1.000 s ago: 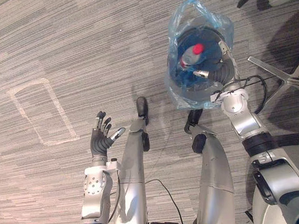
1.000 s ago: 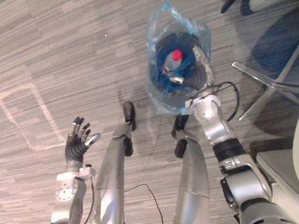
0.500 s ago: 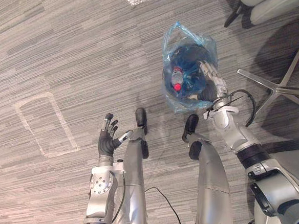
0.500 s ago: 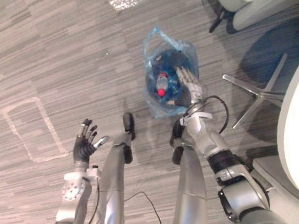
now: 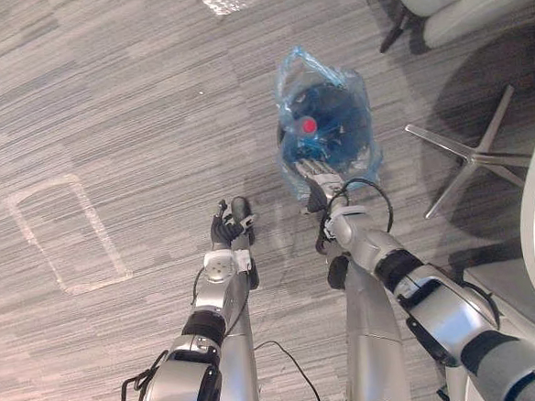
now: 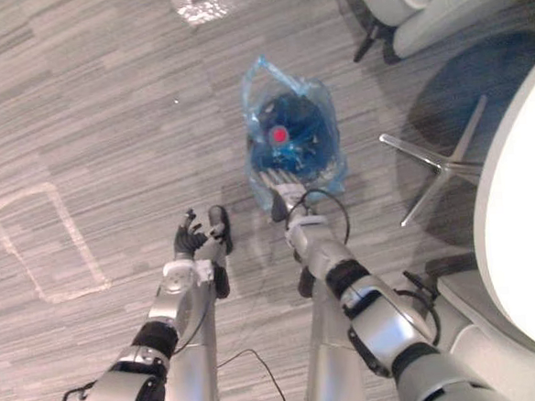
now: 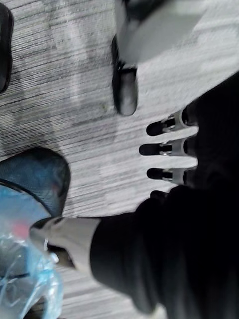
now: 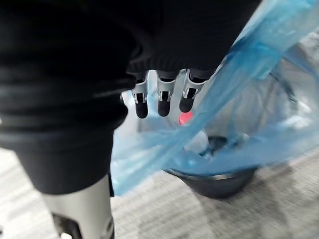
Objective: Gather rubbish on tea table into small bin, then transfer packed bag to large trash can.
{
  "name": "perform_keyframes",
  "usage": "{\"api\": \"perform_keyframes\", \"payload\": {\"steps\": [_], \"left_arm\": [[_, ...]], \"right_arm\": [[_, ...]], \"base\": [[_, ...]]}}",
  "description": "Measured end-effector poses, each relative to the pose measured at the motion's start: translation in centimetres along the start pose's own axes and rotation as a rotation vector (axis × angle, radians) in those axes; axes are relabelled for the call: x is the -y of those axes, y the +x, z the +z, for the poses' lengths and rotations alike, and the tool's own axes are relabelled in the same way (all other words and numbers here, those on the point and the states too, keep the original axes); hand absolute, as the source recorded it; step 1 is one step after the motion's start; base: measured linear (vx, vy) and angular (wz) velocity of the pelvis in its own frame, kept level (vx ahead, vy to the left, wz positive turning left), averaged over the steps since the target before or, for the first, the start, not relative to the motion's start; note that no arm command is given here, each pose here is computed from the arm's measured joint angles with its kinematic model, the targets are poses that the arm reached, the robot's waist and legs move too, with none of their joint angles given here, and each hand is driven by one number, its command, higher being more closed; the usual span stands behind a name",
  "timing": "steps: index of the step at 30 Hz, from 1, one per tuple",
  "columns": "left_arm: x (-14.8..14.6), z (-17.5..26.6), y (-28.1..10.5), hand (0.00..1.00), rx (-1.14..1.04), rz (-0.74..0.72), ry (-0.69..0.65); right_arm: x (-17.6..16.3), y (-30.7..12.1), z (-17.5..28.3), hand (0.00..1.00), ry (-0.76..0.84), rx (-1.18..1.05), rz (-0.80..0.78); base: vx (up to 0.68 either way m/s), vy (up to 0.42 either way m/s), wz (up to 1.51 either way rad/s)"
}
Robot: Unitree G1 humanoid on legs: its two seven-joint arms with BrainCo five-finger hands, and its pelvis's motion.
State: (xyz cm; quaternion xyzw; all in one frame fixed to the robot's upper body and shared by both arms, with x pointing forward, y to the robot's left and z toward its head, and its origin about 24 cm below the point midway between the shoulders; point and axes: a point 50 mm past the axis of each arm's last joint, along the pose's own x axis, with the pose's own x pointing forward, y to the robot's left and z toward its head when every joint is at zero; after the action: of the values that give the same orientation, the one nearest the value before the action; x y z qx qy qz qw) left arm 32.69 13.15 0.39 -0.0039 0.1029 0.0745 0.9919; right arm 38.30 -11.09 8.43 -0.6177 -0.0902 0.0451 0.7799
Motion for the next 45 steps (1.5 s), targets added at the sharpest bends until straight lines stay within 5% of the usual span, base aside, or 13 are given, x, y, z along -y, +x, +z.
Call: {"api": "perform_keyframes", "payload": {"steps": [6, 7, 12, 22, 34, 45], "left_arm": [[-1.0, -2.6, -1.3, 0.0, -0.069, 0.035, -0.054], [-0.9, -2.5, -1.3, 0.0, -0.065, 0.035, -0.057], [-0.3, -2.0, -1.4, 0.0, -0.035, 0.014, -0.076], [0.0, 5.7, 0.2, 0.0, 0.253, 0.025, -0.059], [-0.6, 4.2, 0.1, 0.0, 0.179, 0.038, -0.037], [-1.8, -2.4, -2.6, 0.0, -0.03, 0.027, 0.042]], "right_arm": [[2.6, 1.2, -2.1, 0.0, 0.012, -0.135, -0.07], [2.8, 1.3, -2.2, 1.0, 0.015, -0.146, -0.077], [3.3, 1.4, -2.9, 1.0, 0.019, -0.174, -0.098], [3.3, 1.1, -3.3, 1.0, 0.146, -0.215, -0.132], [4.3, 0.3, -1.3, 1.0, 0.31, -0.109, -0.237], [2.9, -7.0, 2.6, 1.0, 0.645, 0.081, -0.318]], "base": [[0.0, -0.018, 0.04], [0.0, 0.0, 0.0], [-0.01, -0.011, 0.1], [-0.01, -0.006, 0.01], [-0.03, -0.017, -0.09], [0.02, -0.028, -0.15]]}}
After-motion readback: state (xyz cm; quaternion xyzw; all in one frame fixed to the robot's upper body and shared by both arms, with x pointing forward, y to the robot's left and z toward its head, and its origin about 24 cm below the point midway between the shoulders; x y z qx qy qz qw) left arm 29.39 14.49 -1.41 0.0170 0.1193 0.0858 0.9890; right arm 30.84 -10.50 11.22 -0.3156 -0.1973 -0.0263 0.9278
